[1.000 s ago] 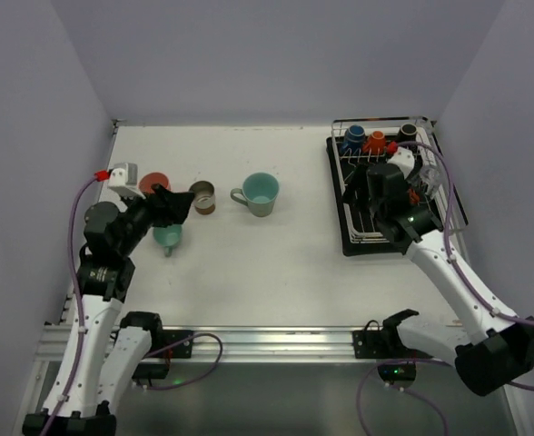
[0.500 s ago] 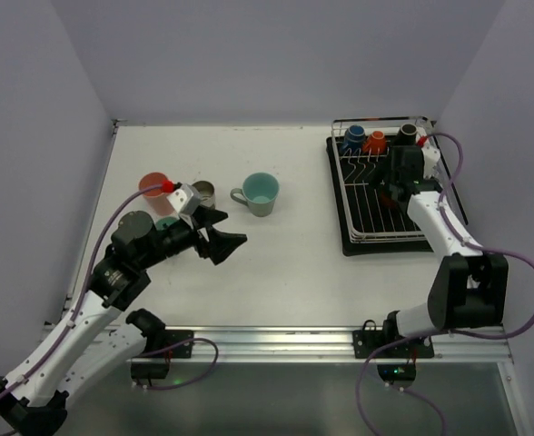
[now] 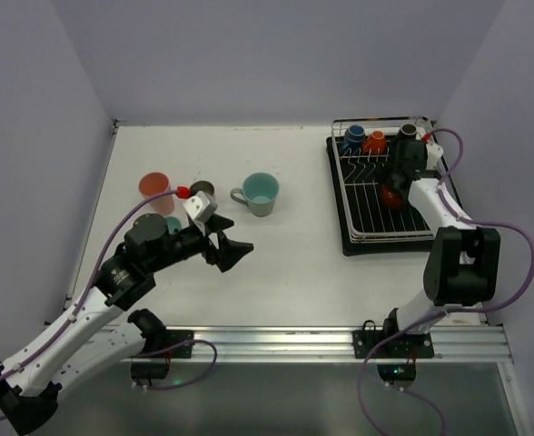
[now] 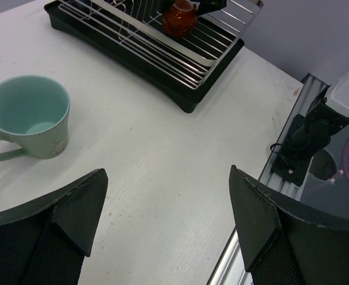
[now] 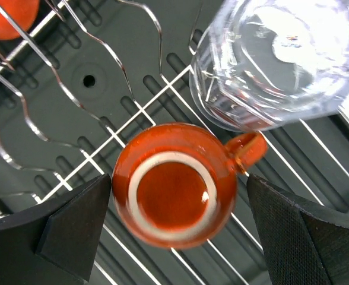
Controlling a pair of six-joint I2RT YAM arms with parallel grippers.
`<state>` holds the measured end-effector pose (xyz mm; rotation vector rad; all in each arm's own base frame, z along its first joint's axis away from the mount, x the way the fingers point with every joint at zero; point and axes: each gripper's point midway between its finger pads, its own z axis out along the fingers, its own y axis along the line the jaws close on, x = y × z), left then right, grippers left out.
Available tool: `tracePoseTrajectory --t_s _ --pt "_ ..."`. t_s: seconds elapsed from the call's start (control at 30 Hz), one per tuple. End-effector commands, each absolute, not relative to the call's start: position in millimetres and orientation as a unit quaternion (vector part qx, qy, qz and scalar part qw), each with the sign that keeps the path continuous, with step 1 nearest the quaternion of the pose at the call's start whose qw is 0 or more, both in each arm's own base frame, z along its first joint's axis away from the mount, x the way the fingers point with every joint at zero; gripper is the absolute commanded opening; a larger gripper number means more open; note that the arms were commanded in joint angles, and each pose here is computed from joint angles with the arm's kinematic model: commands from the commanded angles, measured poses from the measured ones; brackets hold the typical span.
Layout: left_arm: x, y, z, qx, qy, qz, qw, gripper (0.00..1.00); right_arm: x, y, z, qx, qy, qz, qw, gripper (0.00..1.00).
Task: Unload the cups from the dish rack
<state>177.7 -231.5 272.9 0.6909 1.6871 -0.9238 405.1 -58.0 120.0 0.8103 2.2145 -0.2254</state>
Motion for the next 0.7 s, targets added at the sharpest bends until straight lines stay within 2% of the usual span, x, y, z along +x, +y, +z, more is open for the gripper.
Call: tracePoseTrajectory --t_s 0.0,0.2,0.33,0.37,0.4,0.57,0.67 --pt "179.9 -229.0 279.6 0.293 0.7 -0.373 0.534 0.89 421.7 -64.3 124.2 0.312 0.862 -0.097 0.388 0.99" --pt "184.2 -230.6 274.1 0.29 0.708 -0.368 0.529 0.89 424.5 -64.9 114.6 0.306 0.868 -0.096 0.378 0.99" --pt "188.0 -229.0 272.7 0.285 0.712 -0.361 0.531 0.89 419.1 -63.8 121.9 0.307 0.861 -0.088 0.395 0.78" --pt "189.0 -228.6 272.2 0.283 0.713 -0.359 0.531 0.89 415.7 -63.7 122.8 0.307 0.858 -0.087 0.402 0.62" --pt "189.5 -228.8 272.1 0.282 0.714 -0.359 0.531 0.89 413.4 -63.3 127.3 0.307 0.855 -0.085 0.409 0.55" --pt "196.0 -230.0 269.2 0.274 0.724 -0.356 0.524 0.89 396.0 -47.4 165.8 0.289 0.838 -0.038 0.461 0.49" --pt "198.4 -234.1 272.4 0.267 0.724 -0.364 0.521 0.89 385.6 -24.8 190.5 0.266 0.828 0.016 0.493 0.48"
